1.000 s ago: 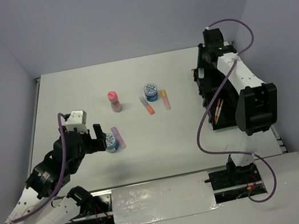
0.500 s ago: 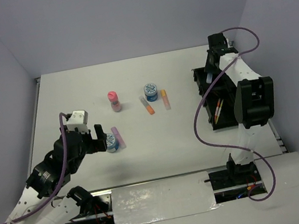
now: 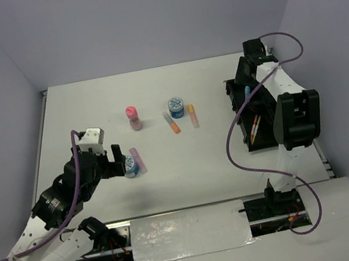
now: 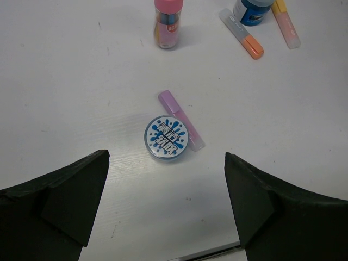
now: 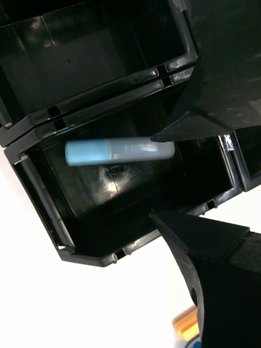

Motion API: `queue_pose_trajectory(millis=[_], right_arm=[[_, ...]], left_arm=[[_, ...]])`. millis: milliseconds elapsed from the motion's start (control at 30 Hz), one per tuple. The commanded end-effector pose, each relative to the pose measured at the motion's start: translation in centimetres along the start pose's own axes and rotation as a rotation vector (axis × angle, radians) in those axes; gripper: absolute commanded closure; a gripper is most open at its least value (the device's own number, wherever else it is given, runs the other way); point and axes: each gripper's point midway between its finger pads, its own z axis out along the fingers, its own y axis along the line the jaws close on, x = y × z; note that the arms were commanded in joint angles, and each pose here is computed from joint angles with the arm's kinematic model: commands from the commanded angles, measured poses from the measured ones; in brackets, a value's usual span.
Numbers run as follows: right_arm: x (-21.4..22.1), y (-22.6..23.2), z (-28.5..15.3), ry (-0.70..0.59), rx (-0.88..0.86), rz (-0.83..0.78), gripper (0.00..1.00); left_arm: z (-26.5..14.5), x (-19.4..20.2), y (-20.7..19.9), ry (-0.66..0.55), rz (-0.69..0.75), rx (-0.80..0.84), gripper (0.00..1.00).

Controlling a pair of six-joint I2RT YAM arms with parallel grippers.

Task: Sort the stationery into containers
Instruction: Place the stationery in the storage box, then pick up the stationery from the center of the board.

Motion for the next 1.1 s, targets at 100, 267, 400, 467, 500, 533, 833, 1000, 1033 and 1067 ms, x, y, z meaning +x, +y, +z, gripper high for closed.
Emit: queue_pose_trajectory(millis=[100,267,400,467,500,533,833,1000,1033,1067], right_arm=[[-2.1,5.3,-7.0,-0.156,-0.149,-0.095,0.39],[2.3,13.4,-10.8,-0.136,-0.285,-0.314,0.37],[6.4,16.8,-10.5,-0.088,-0.312,-0.398,0.34],[8.6,18.3,-9.6,-0.05,-0.317,-0.434,0.33],[9.3,18.7,-9.2,-0.036,-0.316,-0.442,0.33],[9.8,19.0,-8.7,-0.025,-0.312,-0.447,0.33],[15.8,19.8,-2.3,0.146,-0.263,-0.516,0.36],[17.8,19.0,-0.6,0.191,-0.238,-0.535,0.38],[18.3,18.9,-0.1,0.205,-0.234,-0.545,0.42],[18.8,18.8,0.1,0.219,-0.228,-0.551,0.47]], left_arm=[[0.1,-1.0,-0.3,-0.035,0.0,0.01,0.01],[-0.1,-1.2,1.0,-0.041,-0.024,-0.064,0.01],[-0.6,-1.5,2.5,-0.061,-0.056,-0.143,0.01],[-0.7,-1.6,2.7,-0.07,-0.059,-0.148,0.01],[-0.7,-1.6,2.7,-0.072,-0.06,-0.147,0.01],[-0.7,-1.7,2.7,-0.074,-0.061,-0.147,0.01],[-0.4,-1.3,2.1,-0.055,-0.044,-0.121,0.01],[-0.3,-1.4,2.0,-0.054,-0.041,-0.112,0.01],[-0.3,-1.3,1.9,-0.055,-0.041,-0.11,0.01],[-0.4,-1.4,1.9,-0.059,-0.042,-0.107,0.01]])
